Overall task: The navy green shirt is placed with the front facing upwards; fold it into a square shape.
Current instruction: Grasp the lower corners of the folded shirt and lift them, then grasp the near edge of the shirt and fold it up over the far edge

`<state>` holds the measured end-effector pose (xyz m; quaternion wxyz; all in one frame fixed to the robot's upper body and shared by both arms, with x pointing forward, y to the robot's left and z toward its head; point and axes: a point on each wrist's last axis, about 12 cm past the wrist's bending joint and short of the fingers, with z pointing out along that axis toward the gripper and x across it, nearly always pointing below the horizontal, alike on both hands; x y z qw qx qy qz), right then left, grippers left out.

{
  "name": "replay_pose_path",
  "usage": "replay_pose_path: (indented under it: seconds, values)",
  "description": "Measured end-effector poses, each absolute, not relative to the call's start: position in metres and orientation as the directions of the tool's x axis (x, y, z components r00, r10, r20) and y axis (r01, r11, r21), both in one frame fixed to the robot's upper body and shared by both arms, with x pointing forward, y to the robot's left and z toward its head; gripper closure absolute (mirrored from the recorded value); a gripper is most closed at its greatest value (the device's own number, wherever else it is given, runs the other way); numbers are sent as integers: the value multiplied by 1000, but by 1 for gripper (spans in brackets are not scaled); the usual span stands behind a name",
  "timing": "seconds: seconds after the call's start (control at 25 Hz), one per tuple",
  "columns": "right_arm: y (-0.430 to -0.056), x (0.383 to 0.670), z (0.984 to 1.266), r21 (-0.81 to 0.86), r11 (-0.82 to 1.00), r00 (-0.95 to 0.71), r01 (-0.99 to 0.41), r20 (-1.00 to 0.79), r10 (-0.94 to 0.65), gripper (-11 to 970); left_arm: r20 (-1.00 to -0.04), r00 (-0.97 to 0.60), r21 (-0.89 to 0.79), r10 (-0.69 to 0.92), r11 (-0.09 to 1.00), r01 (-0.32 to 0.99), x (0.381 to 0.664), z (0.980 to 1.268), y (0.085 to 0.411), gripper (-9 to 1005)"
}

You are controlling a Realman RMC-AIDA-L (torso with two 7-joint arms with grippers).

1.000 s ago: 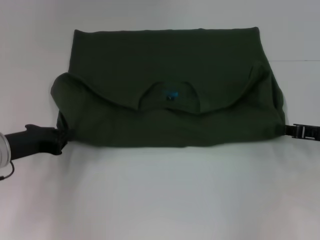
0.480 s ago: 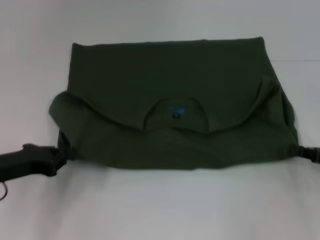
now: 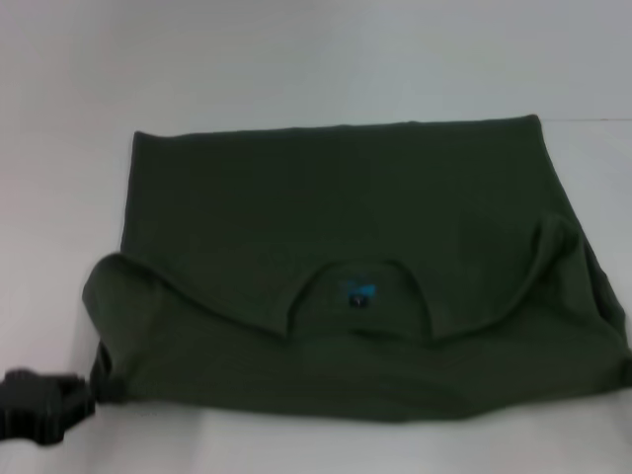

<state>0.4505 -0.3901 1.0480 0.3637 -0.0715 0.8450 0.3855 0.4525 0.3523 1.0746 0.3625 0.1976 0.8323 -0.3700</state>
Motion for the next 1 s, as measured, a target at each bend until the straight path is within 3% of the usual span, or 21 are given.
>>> replay_pose_path:
  seconds: [0.44,0.84,1.0]
  values:
    - [-405,394,1041,610,677,-729,-413,-667,156,948,-666,-741,-578,88,566,588,421,1072,356,969]
    - [-415,378,1040,609,695,-727,-384,-663,180,949,-639,-766,-612,79,550,568,413,1072,356,948]
    - [-419,380,1045,608,695,-705,-385,-679,204,949,-667,-744,-607,44,548,576,423,1077,356,939]
